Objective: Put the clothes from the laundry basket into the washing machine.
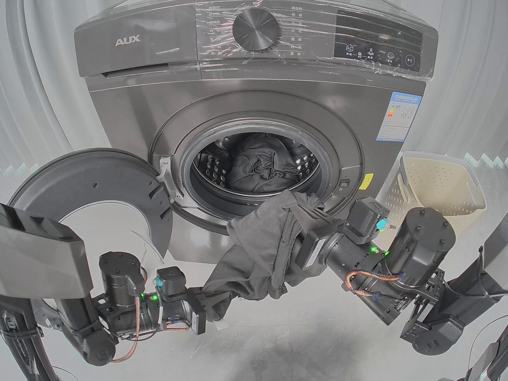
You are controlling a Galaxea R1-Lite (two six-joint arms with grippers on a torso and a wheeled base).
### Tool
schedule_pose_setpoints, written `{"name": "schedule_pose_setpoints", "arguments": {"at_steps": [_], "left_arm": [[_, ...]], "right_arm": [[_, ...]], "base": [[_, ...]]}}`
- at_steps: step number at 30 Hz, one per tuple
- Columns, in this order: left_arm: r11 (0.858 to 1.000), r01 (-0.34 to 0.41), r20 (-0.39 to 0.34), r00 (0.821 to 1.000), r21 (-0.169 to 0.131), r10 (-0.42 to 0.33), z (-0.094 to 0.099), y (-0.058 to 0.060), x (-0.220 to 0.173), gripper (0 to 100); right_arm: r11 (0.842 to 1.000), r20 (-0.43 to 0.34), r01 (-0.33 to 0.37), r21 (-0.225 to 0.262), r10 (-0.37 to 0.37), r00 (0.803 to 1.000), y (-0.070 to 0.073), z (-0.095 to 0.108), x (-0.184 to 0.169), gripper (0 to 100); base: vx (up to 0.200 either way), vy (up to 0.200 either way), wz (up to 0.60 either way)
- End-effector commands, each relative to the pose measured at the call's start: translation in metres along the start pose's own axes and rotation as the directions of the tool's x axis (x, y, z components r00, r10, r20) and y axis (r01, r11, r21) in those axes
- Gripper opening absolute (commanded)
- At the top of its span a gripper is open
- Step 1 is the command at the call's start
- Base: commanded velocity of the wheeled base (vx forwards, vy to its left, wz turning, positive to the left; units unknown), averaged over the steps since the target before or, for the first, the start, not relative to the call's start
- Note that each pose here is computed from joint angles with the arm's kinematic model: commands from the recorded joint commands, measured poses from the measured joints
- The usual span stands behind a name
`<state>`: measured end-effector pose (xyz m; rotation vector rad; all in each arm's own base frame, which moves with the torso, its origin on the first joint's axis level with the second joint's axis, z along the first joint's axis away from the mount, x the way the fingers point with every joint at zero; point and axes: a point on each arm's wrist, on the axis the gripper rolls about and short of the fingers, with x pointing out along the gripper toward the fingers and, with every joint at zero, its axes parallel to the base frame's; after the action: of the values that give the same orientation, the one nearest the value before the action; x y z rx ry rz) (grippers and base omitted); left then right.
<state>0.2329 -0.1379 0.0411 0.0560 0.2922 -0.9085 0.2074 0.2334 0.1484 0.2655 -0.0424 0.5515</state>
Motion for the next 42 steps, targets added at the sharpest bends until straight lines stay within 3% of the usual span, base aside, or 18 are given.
{"name": "schedule_pose_setpoints", "arguments": {"at_steps": [1,5,20,21,26,34,42], "left_arm": [[0.999,0.02,0.052,0.998,0.031,-0.022,0.018,-0.019,-0.033,0],[0.999,0.019,0.06,0.998,0.047,-0.021,0.02,-0.019,-0.034,0],[0.998,0.01,0.099,0.995,0.057,-0.015,0.028,-0.015,-0.03,0],[0.998,0.01,0.103,0.995,0.056,-0.015,0.029,-0.015,-0.029,0],[0.998,0.008,0.121,0.993,0.059,-0.015,0.033,-0.013,-0.027,0],[0.998,0.003,0.163,0.987,0.055,-0.012,0.042,-0.01,-0.022,0],[0.999,-0.006,0.201,0.98,0.046,-0.004,0.051,-0.007,-0.018,0]], "right_arm": [[1.0,-0.051,0.013,-0.019,-0.014,0.999,-0.006,-0.02,0.01,0],[1.0,-0.066,0.018,-0.025,-0.019,0.998,-0.007,-0.028,0.012,0],[1.0,-0.107,0.01,-0.021,-0.012,0.994,-0.011,-0.046,0.012,0],[1.0,-0.111,0.011,-0.022,-0.013,0.994,-0.012,-0.047,0.011,100],[1.0,-0.14,0.018,-0.022,-0.02,0.99,-0.014,-0.052,0.008,100],[0.998,-0.261,0.025,-0.065,-0.041,0.964,-0.02,-0.076,-0.01,100],[0.997,-0.289,0.026,-0.075,-0.047,0.956,-0.021,-0.084,-0.012,100]], "base": [[0.0,0.0,0.0],[0.0,0.0,0.0],[0.0,0.0,0.0],[0.0,0.0,0.0],[0.0,0.0,0.0],[0.0,0.0,0.0],[0.0,0.0,0.0]]}}
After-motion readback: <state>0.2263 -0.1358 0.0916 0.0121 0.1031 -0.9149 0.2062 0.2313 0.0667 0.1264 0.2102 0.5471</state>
